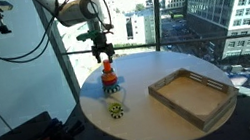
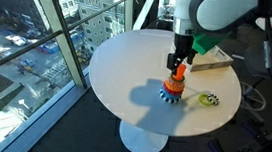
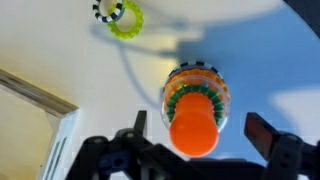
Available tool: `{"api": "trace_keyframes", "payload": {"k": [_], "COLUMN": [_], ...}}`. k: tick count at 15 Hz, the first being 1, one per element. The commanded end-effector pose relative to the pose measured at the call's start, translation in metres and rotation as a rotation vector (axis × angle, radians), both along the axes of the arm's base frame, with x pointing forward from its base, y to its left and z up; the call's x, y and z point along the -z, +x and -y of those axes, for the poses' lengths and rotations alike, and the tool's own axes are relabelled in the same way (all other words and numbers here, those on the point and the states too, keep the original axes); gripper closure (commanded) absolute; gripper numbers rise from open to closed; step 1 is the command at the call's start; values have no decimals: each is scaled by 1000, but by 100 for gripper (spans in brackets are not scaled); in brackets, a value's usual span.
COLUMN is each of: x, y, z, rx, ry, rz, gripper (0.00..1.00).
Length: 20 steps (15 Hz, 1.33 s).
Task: Put the dark green ring around the orange rod
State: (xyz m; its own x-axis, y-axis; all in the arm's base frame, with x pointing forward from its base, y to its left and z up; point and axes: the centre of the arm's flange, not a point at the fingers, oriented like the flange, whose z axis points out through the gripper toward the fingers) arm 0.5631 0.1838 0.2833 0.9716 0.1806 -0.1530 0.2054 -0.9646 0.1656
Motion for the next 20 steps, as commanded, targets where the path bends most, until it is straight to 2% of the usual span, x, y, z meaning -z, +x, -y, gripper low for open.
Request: {"api": "trace_keyframes", "payload": {"k": [1, 4, 8, 20], "x": [-16, -27, -47, -149], "y": [-3, -15, -27, -81], "z": [-4, -4, 2, 65], "rx": [-11, 8, 49, 166], "ry": [34, 49, 67, 113], "rz": [-62, -113, -125, 21], "gripper": [0, 0, 0, 0]}}
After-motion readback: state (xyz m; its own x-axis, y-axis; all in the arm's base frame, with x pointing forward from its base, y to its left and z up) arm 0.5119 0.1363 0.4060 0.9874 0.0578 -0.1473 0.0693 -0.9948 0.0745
